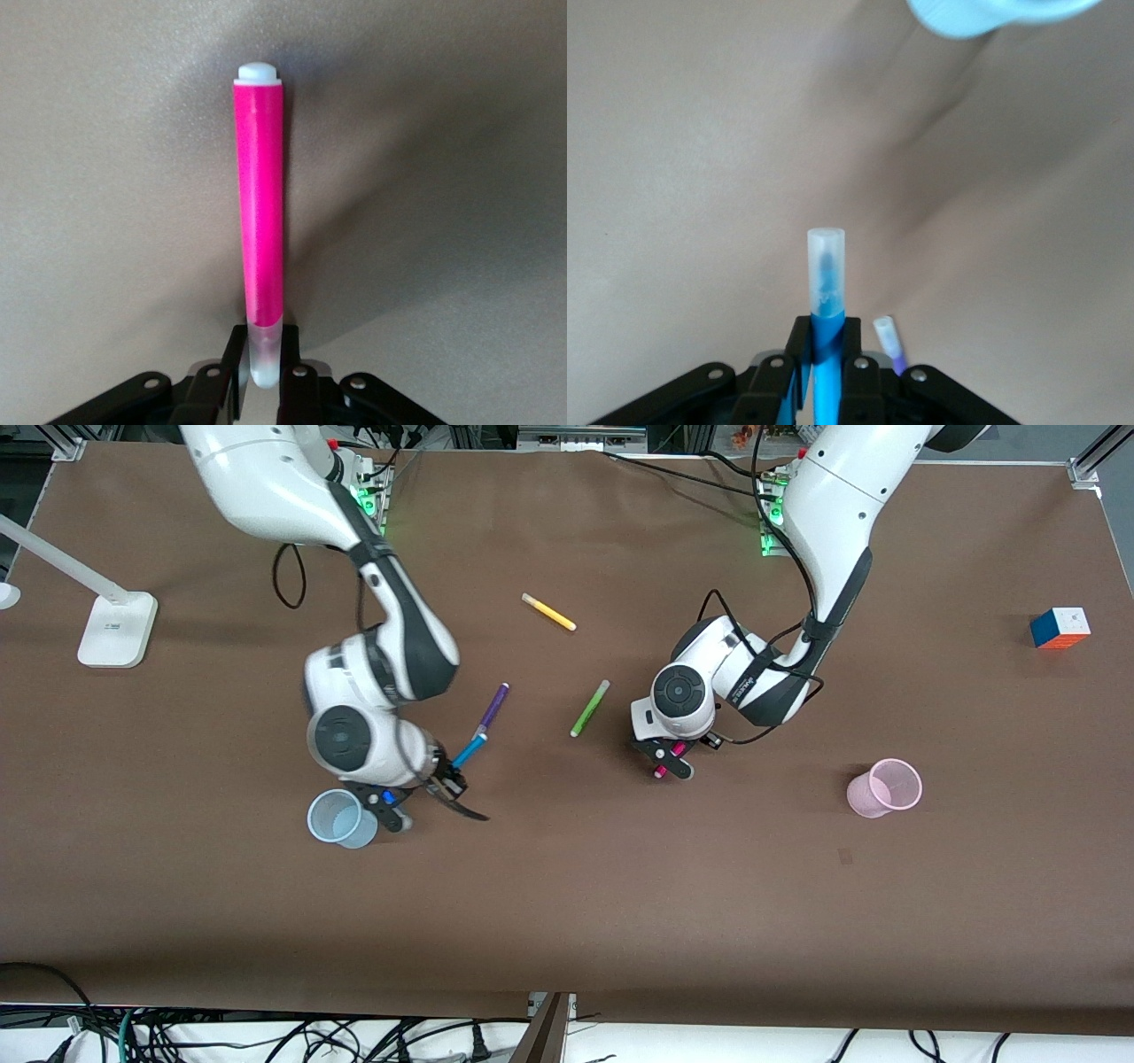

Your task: Place pink and blue markers in matching cups

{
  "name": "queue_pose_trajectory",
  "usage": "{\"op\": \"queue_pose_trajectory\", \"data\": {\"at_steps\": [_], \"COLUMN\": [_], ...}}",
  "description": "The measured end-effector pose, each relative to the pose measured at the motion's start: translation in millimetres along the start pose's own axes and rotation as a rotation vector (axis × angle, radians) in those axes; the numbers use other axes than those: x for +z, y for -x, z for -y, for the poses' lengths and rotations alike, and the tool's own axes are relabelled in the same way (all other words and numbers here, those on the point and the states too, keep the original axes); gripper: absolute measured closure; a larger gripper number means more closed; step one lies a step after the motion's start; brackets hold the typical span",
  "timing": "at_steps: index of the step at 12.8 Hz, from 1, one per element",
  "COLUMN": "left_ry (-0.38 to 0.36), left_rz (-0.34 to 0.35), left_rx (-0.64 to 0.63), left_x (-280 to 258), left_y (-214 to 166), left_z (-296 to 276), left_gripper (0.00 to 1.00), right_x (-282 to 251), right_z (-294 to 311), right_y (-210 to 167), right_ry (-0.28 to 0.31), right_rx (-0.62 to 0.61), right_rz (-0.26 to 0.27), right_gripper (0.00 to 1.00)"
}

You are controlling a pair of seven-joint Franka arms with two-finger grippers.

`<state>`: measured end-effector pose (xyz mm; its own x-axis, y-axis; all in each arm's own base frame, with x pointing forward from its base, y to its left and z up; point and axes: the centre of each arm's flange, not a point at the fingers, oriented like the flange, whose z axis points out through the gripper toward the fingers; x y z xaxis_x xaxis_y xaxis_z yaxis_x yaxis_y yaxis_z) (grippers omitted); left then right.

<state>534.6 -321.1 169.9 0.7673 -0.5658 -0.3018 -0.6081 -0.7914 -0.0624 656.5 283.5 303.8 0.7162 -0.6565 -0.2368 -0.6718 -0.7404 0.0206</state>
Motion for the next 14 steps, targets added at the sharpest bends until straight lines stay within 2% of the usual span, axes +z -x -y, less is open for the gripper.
{"op": "queue_pose_trajectory", "data": {"at_steps": [2,5,7,9,11,14], "left_ry": [-0.003,0.003,0.024,0.015,-0.071,-0.255], "left_rz": [0.023,0.145,0.207,0.263,0.379,0.525], "left_rx": [0.022,0.088,0.131,0.181,0.262,0.392], "left_x": [-11.1,-57.0,-96.5,-118.1,-120.2,-124.1], "left_y": [3.0,19.9,33.7,51.3,70.9,80.9], "left_z": [18.7,73.5,112.1,156.3,193.7,225.2], "left_gripper": [0.82,0.82,0.82,0.82,0.82,0.82], "right_x": [-19.9,-35.8,-40.9,-44.8,-43.0,-15.9], "right_z": [-28.7,-74.3,-99.4,-127.9,-149.0,-168.6], "right_y": [-40.4,-102.4,-131.0,-158.5,-178.5,-201.0], "right_ry": [-0.033,-0.114,-0.182,-0.227,-0.271,-0.346], "right_rx": [-0.019,-0.033,-0.043,-0.056,-0.054,-0.053], "right_rz": [0.09,0.201,0.271,0.319,0.356,0.424], "right_gripper": [0.83,0.83,0.83,0.83,0.83,0.83]}}
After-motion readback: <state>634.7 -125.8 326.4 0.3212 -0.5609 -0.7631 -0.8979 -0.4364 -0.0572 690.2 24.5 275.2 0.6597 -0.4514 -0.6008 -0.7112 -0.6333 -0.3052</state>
